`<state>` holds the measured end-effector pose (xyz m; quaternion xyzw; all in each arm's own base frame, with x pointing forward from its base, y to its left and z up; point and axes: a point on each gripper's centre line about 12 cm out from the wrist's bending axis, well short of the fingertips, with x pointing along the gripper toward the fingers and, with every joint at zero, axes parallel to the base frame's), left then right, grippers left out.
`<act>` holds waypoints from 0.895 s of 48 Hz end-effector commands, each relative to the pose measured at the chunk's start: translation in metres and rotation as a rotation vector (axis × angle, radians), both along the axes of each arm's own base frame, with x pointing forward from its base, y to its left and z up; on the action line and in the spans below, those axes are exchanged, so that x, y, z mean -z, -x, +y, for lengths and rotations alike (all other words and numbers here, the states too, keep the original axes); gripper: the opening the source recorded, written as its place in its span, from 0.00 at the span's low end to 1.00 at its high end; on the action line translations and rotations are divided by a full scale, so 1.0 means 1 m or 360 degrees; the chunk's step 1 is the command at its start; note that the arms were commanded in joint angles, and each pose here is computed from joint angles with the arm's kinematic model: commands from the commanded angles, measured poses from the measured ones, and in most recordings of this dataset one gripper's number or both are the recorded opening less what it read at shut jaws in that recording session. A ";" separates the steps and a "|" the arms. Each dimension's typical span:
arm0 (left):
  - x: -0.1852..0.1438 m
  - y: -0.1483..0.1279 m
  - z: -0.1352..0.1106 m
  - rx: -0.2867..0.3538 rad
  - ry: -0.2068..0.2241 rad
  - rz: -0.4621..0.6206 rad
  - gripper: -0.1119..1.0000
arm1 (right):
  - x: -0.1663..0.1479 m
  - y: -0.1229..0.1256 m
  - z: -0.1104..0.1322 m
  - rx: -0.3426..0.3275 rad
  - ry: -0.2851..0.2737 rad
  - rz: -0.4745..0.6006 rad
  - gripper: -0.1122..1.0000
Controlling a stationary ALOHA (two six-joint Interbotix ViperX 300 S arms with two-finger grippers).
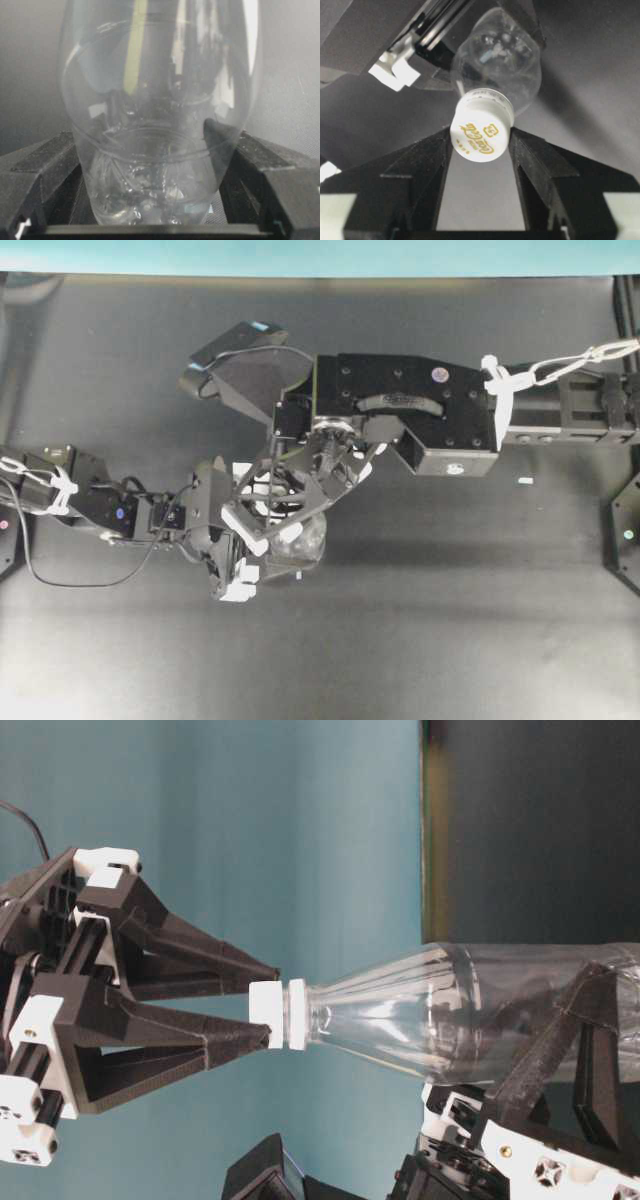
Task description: Open the bottle cap by holding the bottle with the left arm and twisting the cap with the right arm.
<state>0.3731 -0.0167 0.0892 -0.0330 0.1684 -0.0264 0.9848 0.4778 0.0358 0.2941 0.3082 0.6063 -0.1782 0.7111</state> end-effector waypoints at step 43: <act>-0.003 -0.003 -0.002 0.0010 0.0003 -0.0014 0.83 | -0.006 -0.002 0.003 -0.1818 0.0381 -0.0242 0.43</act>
